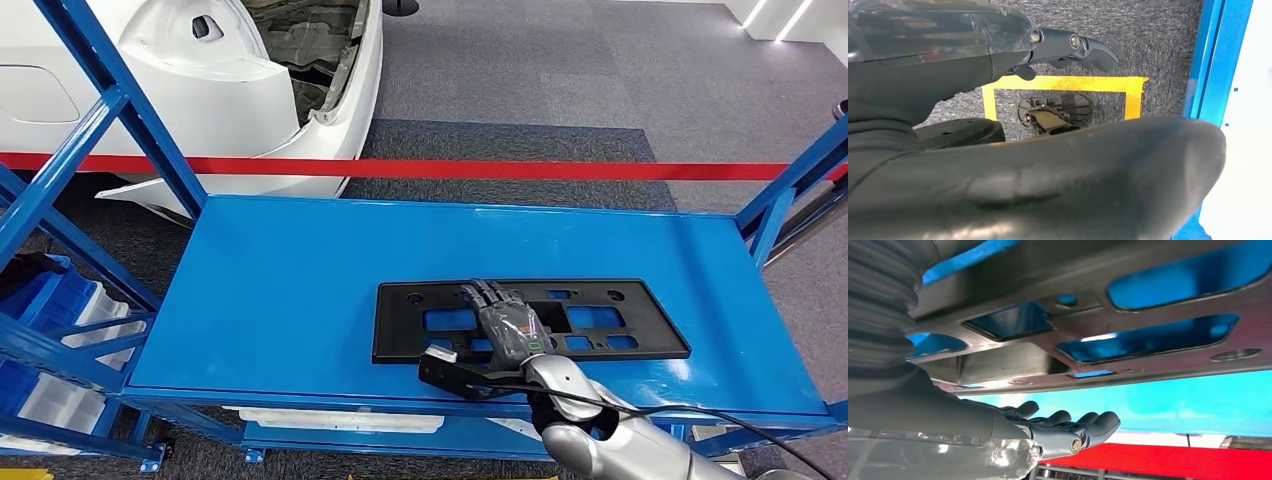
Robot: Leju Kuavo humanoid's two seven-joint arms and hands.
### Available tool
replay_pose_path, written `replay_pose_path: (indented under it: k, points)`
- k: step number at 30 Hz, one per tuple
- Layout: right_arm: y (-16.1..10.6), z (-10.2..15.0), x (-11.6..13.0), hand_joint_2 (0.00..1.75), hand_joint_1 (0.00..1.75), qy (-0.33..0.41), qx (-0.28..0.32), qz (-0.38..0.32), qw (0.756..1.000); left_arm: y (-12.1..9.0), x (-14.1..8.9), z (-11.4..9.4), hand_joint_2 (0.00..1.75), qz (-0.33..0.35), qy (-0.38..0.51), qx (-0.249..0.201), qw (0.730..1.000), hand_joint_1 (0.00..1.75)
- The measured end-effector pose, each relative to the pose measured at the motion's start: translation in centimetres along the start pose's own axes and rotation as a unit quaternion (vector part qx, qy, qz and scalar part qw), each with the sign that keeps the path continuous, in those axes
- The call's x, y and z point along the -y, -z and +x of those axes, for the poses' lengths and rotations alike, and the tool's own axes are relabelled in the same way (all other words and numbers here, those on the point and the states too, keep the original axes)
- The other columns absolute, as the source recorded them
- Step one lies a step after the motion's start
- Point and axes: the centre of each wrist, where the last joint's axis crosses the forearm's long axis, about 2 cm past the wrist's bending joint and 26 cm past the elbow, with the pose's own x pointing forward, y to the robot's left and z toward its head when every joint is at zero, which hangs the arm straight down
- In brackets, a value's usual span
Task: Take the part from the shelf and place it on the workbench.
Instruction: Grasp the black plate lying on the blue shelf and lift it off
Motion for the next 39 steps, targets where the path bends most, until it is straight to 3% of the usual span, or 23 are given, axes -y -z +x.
replay_pose_path:
  k: [24,39]
  points:
    - [5.0,0.2,-0.4,1.75,0.0,-0.05,0.01,-0.005,0.999,0.0,0.2,0.1,0.0,-0.002,0.001,-0.005,1.0,0.0]
    - [6.5,1.2,-1.6,1.75,0.0,-0.094,0.022,-0.016,0.995,0.1,0.2,0.2,0.0,0.004,0.001,-0.005,1.0,0.0]
